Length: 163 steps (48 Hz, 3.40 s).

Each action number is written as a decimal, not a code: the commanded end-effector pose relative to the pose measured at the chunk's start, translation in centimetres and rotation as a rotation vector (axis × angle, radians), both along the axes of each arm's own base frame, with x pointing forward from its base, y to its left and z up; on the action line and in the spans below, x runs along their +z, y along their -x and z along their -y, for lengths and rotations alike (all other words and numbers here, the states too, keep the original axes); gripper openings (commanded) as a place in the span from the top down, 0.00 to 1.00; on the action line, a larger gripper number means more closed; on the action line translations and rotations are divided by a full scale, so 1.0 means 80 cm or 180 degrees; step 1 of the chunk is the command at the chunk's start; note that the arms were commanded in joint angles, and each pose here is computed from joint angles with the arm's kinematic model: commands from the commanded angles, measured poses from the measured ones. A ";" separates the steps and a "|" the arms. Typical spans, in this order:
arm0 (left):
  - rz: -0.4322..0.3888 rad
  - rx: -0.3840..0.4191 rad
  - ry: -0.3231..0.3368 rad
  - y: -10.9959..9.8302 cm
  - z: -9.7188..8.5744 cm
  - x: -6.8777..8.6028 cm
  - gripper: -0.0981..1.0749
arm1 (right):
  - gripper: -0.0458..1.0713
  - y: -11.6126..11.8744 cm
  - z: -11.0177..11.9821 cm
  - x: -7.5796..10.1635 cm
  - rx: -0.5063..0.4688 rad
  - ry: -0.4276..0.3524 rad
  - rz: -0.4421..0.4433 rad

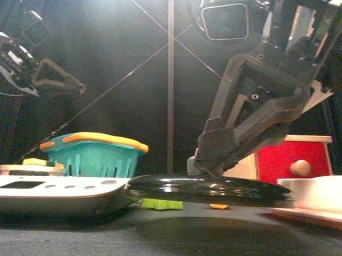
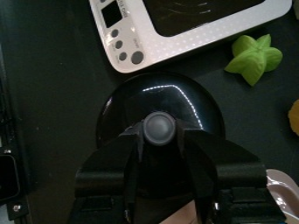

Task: Place pot lid on pan

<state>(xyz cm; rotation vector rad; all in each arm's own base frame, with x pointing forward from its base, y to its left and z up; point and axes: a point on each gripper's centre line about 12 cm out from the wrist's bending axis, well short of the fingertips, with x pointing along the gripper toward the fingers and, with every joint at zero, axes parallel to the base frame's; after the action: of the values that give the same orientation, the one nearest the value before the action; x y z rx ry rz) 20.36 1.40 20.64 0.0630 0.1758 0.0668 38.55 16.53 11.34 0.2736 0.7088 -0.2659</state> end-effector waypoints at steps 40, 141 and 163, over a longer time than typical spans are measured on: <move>0.0041 0.0023 0.0027 -0.003 -0.001 0.005 0.65 | 0.38 0.054 0.053 0.100 -0.0750 -0.0261 0.0354; 0.0033 0.0061 0.0061 -0.002 -0.003 0.003 0.65 | 0.38 0.138 -0.024 0.047 -0.0936 0.0038 -0.0299; 0.0033 0.0061 0.0061 -0.002 -0.003 0.003 0.65 | 0.38 0.140 -0.026 0.037 -0.0934 0.0010 -0.0378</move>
<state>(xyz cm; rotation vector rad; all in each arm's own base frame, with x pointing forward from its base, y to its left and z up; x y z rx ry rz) 20.26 1.60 20.45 0.0444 0.1819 0.0815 27.27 18.41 13.59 0.3352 0.7937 -0.5798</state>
